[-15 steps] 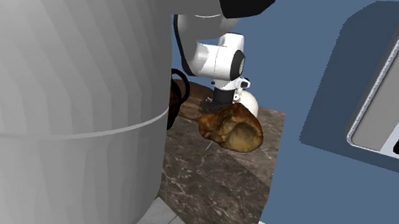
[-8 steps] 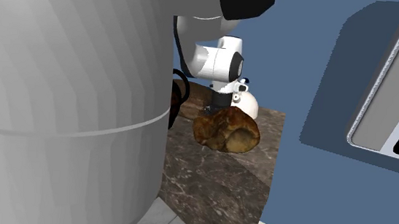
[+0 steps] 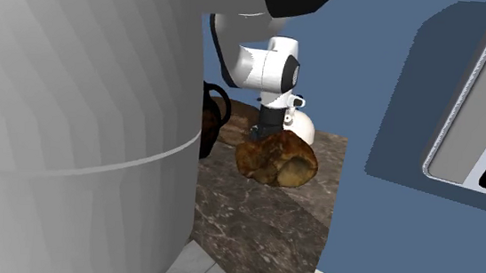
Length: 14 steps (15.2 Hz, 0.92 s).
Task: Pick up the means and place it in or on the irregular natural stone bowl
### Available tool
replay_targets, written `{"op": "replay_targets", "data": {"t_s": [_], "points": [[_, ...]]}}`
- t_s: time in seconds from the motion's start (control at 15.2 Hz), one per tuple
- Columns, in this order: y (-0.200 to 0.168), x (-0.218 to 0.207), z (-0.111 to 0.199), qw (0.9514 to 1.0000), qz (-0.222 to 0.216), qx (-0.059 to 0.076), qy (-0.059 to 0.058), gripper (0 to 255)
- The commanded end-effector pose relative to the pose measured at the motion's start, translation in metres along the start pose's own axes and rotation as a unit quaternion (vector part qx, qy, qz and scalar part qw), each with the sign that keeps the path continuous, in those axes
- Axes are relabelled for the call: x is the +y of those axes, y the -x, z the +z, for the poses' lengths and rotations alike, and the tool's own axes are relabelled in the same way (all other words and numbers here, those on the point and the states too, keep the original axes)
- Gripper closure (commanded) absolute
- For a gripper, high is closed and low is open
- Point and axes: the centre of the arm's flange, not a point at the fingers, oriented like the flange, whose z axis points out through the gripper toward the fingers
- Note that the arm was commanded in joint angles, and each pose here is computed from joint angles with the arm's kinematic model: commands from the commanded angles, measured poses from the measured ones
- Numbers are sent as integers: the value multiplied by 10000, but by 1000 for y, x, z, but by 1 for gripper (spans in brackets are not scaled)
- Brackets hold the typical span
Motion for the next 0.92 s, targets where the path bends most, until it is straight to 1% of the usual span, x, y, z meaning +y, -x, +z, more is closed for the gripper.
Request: {"op": "replay_targets", "data": {"t_s": [0.0, 0.86], "points": [[0, 0, -12, 10000, 1, 1, 1, 255], [4, 0, -80, 10000, 1, 1, 1, 255]]}}
